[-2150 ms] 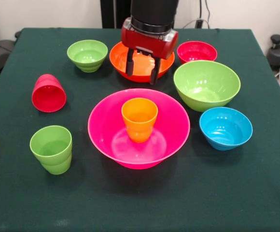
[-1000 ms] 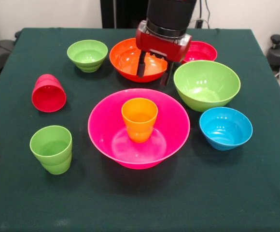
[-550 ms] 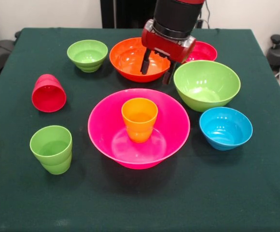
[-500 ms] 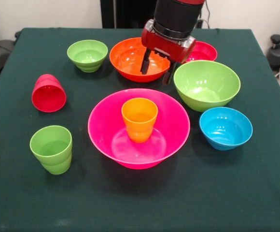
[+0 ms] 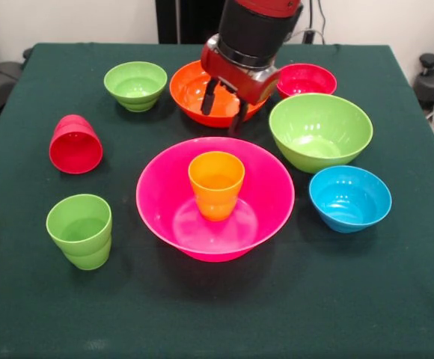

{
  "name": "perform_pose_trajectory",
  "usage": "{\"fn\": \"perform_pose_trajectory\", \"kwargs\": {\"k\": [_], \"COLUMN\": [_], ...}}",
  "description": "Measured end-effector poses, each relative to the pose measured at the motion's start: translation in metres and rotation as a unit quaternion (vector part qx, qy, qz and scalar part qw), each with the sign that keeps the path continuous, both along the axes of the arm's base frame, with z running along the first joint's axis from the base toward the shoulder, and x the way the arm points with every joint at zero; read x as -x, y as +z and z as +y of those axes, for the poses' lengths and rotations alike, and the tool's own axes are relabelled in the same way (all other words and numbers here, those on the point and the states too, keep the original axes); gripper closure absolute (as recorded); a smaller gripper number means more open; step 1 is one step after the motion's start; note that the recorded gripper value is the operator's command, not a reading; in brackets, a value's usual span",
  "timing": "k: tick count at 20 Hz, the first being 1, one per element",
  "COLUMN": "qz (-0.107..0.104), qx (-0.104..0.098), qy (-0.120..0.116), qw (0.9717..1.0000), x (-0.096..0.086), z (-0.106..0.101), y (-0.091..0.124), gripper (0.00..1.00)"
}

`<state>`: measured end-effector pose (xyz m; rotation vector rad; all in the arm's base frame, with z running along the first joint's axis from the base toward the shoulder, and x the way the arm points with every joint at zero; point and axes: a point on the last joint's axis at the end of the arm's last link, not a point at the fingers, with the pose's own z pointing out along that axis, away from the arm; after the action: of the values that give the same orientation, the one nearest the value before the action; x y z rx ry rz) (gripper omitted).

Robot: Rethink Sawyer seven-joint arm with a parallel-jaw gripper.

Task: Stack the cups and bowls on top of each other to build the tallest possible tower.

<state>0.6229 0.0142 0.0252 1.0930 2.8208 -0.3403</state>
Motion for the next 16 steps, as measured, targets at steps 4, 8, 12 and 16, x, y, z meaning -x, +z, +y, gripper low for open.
{"fn": "perform_pose_trajectory", "kwargs": {"k": [4, 8, 12, 16], "qz": [-0.004, -0.004, 0.000, 0.004], "qx": [0.007, 0.010, 0.017, 0.025], "qy": [-0.044, -0.072, -0.083, -0.091], "qw": [0.9990, 0.9974, 0.9964, 0.9955], "x": [0.002, 0.004, 0.007, 0.009], "z": [-0.013, -0.020, -0.025, -0.029], "y": [-0.002, -0.006, -0.011, -0.016], "gripper": [0.00, 0.00, 0.00, 0.00]}}
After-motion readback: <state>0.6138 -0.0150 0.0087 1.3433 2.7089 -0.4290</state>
